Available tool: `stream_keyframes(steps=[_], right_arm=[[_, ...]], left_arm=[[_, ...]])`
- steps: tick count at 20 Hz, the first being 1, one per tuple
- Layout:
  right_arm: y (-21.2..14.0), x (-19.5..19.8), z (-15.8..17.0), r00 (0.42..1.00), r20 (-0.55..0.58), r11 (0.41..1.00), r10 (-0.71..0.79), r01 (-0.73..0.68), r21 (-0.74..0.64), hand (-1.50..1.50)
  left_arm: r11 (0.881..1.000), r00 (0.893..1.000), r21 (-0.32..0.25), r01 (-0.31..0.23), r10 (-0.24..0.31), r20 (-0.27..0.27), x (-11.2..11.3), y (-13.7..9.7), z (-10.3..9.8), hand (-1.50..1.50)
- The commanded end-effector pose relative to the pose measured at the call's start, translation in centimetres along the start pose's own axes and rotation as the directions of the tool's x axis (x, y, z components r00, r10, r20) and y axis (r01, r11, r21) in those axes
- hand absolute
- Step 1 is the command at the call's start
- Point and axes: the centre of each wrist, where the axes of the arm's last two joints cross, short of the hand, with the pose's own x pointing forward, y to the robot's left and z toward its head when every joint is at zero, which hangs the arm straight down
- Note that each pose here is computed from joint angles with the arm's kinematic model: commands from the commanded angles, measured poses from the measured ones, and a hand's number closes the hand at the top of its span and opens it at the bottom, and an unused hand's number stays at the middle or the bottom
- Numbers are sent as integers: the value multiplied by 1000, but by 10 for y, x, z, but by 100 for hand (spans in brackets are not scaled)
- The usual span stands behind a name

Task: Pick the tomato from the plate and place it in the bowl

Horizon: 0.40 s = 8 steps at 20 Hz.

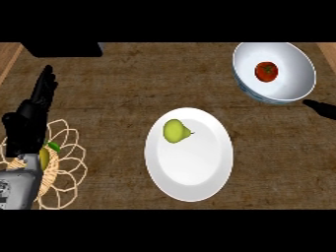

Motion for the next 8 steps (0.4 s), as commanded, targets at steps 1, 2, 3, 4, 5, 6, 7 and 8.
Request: stream_keyframes(steps=[1, 2, 3, 4, 5, 6, 7, 8], right_arm=[[-19, -14, 30, 1000, 17, 998, -5, 4, 67, -150], [-15, -30, 51, 999, 39, 999, -25, 25, 20, -150], [-14, -9, 37, 999, 28, 999, -19, 18, 48, -150], [-13, 0, 29, 1000, 17, 999, -23, 22, 49, -150], [-22, -2, 52, 999, 30, 998, -23, 21, 53, -150], [-21, -6, 38, 999, 34, 999, -28, 26, 36, -150], [-24, -5, 64, 999, 33, 999, -31, 30, 39, -150], [-29, -1, 65, 999, 23, 998, -25, 24, 53, -150]], left_arm=[[1000, 1000, 15, -10, 10, 3, -6, 4, 2, 0], [1000, 1000, 6, 8, -8, 3, 2, -13, 8, 0], [1000, 1000, 5, -4, 4, -2, 9, -6, -8, 0], [1000, 1000, -8, 11, -11, -4, -6, 16, 18, 0], [1000, 1000, -4, 5, -5, -6, 7, 5, 10, 0], [1000, 1000, -12, -11, 11, 2, -4, 4, 2, 0], [1000, 1000, -10, 8, -8, 13, 18, -3, -1, 0], [1000, 1000, -7, 8, -8, 3, -6, 0, 6, 0]])
